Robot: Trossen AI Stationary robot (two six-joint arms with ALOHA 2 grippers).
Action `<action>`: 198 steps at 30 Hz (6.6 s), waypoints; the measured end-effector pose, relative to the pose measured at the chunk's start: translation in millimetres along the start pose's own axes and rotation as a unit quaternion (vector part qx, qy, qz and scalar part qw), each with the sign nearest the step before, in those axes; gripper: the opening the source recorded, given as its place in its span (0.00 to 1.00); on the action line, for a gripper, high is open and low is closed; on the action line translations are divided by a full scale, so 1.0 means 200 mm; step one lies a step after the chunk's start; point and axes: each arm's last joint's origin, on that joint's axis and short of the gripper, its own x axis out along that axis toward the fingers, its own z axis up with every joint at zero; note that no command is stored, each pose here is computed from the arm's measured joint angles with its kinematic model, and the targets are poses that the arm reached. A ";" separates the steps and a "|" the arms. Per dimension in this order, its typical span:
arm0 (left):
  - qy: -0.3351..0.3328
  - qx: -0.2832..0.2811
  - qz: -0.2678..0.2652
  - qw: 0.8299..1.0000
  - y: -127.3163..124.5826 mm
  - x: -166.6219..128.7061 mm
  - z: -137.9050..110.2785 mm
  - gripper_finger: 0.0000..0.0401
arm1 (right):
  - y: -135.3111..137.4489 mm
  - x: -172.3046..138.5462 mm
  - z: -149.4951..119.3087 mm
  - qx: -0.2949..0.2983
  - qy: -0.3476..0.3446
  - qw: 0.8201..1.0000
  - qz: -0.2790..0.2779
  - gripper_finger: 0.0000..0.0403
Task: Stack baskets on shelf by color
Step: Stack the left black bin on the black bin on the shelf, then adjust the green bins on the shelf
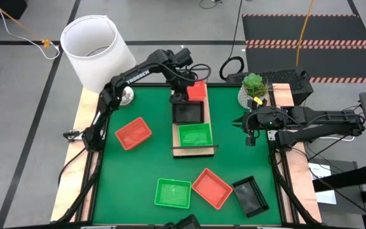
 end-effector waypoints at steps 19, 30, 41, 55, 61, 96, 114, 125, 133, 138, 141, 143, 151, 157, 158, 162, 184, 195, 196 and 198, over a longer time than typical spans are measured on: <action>0.045 -0.034 0.019 0.998 -0.19 -0.03 0.04 0.08 | 0.02 0.07 -0.07 0.004 0.020 1.000 0.002 0.13; 0.154 -0.080 0.184 0.968 -0.52 0.16 0.14 0.01 | 0.04 0.10 -0.11 0.017 0.033 0.999 0.015 0.13; 0.213 -0.121 0.290 0.925 -0.69 0.27 0.12 0.01 | 0.05 0.14 -0.14 0.021 0.024 0.999 0.018 0.13; 0.036 -0.177 0.339 0.923 -0.87 0.17 -0.32 0.01 | 0.06 0.14 -0.11 0.024 -0.006 0.998 0.052 0.13; -0.040 -0.100 0.342 0.934 -0.83 0.24 -0.55 0.01 | 0.06 0.14 -0.09 0.030 -0.026 0.998 0.050 0.13; -0.157 -0.062 0.281 0.945 -0.60 0.55 -0.68 0.01 | 0.07 0.27 0.04 -0.033 -0.106 0.993 0.028 0.13; -0.153 -0.082 0.279 0.944 -0.68 0.38 -0.70 0.01 | -0.07 0.54 -0.15 0.016 -0.026 0.996 -0.088 0.13; -0.164 -0.086 0.261 0.947 -0.81 0.25 -0.71 0.01 | -0.13 0.69 -0.26 0.039 -0.052 0.995 -0.070 0.04; -0.144 -0.090 0.244 0.955 -0.87 0.28 -0.72 0.01 | -0.14 0.74 -0.25 0.033 -0.076 0.994 -0.078 0.01; -0.143 -0.084 0.238 0.957 -0.89 0.29 -0.72 0.01 | -0.14 0.75 -0.23 0.031 -0.096 0.992 -0.070 0.00; -0.142 -0.081 0.236 0.958 -0.90 0.29 -0.72 0.01 | -0.14 0.74 -0.23 0.030 -0.100 0.992 -0.072 0.00; -0.141 -0.082 0.236 0.958 -0.90 0.29 -0.72 0.01 | -0.14 0.74 -0.23 0.029 -0.098 0.992 -0.075 0.00; -0.138 -0.083 0.236 0.958 -0.90 0.29 -0.72 0.01 | -0.16 0.69 -0.24 0.033 -0.065 0.989 -0.126 0.00; -0.134 -0.084 0.236 0.959 -0.90 0.29 -0.72 0.01 | -0.20 0.70 -0.29 0.062 -0.032 0.987 -0.144 0.00; -0.134 -0.084 0.236 0.959 -0.90 0.29 -0.72 0.01 | -0.21 0.72 -0.30 0.072 -0.027 0.987 -0.141 0.00; -0.134 -0.084 0.236 0.959 -0.90 0.29 -0.72 0.01 | -0.24 0.76 -0.32 0.097 -0.028 0.988 -0.118 0.00; -0.123 -0.088 0.235 0.960 -0.90 0.30 -0.74 0.01 | -0.23 0.70 -0.30 0.109 -0.051 0.990 -0.070 0.00; -0.037 -0.163 0.219 0.961 -0.97 0.34 -0.82 0.01 | -0.08 0.54 -0.29 0.167 -0.024 0.984 0.064 0.00; -0.020 -0.172 0.219 0.960 -0.99 0.34 -0.84 0.01 | -0.05 0.54 -0.29 0.168 -0.021 0.983 0.074 0.00; 0.020 -0.188 0.219 0.957 -1.03 0.35 -0.88 0.01 | -0.01 0.54 -0.28 0.159 -0.013 0.983 0.094 0.00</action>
